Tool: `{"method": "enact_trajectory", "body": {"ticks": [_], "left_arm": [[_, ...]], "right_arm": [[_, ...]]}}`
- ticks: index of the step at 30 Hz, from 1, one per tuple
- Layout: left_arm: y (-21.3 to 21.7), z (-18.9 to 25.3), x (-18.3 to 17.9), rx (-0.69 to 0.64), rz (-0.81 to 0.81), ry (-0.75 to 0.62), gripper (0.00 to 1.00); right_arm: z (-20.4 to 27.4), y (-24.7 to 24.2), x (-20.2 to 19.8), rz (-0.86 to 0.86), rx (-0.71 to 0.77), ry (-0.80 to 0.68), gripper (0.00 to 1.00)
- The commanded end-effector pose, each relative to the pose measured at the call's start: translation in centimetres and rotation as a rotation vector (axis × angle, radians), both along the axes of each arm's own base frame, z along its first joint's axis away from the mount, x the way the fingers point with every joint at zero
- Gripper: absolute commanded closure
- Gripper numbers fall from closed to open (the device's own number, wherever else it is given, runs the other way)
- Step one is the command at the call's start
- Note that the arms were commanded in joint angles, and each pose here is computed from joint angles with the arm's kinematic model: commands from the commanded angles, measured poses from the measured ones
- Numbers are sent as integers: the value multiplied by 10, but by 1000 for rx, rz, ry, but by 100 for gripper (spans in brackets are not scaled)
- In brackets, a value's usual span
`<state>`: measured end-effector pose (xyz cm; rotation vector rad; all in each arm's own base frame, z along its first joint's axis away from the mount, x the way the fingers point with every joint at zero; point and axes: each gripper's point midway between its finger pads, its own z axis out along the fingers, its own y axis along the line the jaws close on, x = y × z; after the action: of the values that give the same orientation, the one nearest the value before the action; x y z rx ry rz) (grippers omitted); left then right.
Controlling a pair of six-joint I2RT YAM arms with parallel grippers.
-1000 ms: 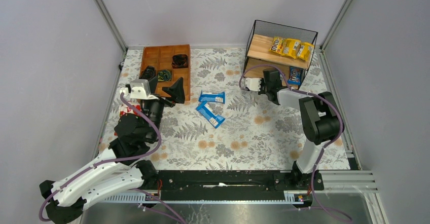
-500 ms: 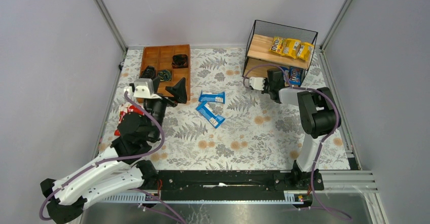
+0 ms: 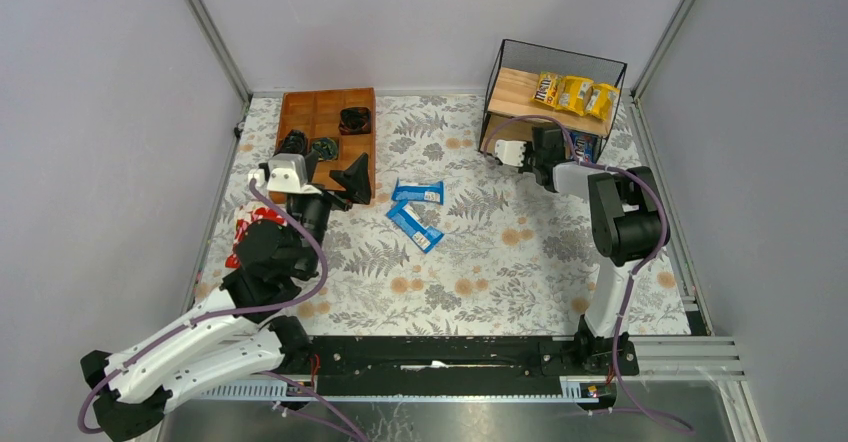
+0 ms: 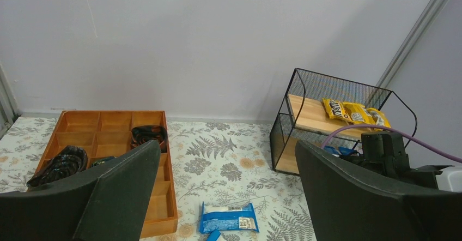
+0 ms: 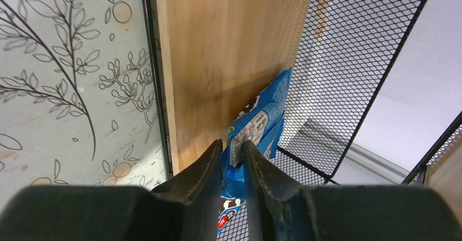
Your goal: Place and organize the candy bags onto the shelf
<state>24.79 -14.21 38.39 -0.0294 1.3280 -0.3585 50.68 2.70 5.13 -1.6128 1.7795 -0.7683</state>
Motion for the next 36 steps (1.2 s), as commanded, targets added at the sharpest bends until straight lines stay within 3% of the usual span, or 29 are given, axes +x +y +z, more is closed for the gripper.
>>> {"method": "enact_trajectory", "body": {"ticks": [1, 10, 19, 20, 21, 22, 28, 32, 36], "left_arm": [[-2, 6, -1, -14, -12, -22, 1], [-4, 7, -2, -35, -25, -19, 1], [-6, 8, -3, -52, -42, -19, 1], [-7, 8, -3, -52, -43, -19, 1], [-7, 9, -4, -55, -45, -20, 1], [-6, 9, -4, -57, -44, -21, 1], [2, 14, -6, -65, -26, -34, 1], [10, 19, -9, -72, -7, -47, 1], [16, 21, -10, -84, 14, -52, 1]], "right_arm": [[5, -4, 8, 31, -14, 4, 69], [6, -8, 5, -1, 11, -2, 59], [32, 10, -18, -63, 206, -45, 36], [39, 15, -22, -70, 229, -52, 31], [40, 20, -29, -77, 253, -47, 6], [43, 26, -35, -82, 276, -50, 1], [58, 87, -81, -89, 335, -53, 0], [61, 121, -121, -187, 393, 20, 0], [83, 163, -153, -338, 673, 120, 0]]}}
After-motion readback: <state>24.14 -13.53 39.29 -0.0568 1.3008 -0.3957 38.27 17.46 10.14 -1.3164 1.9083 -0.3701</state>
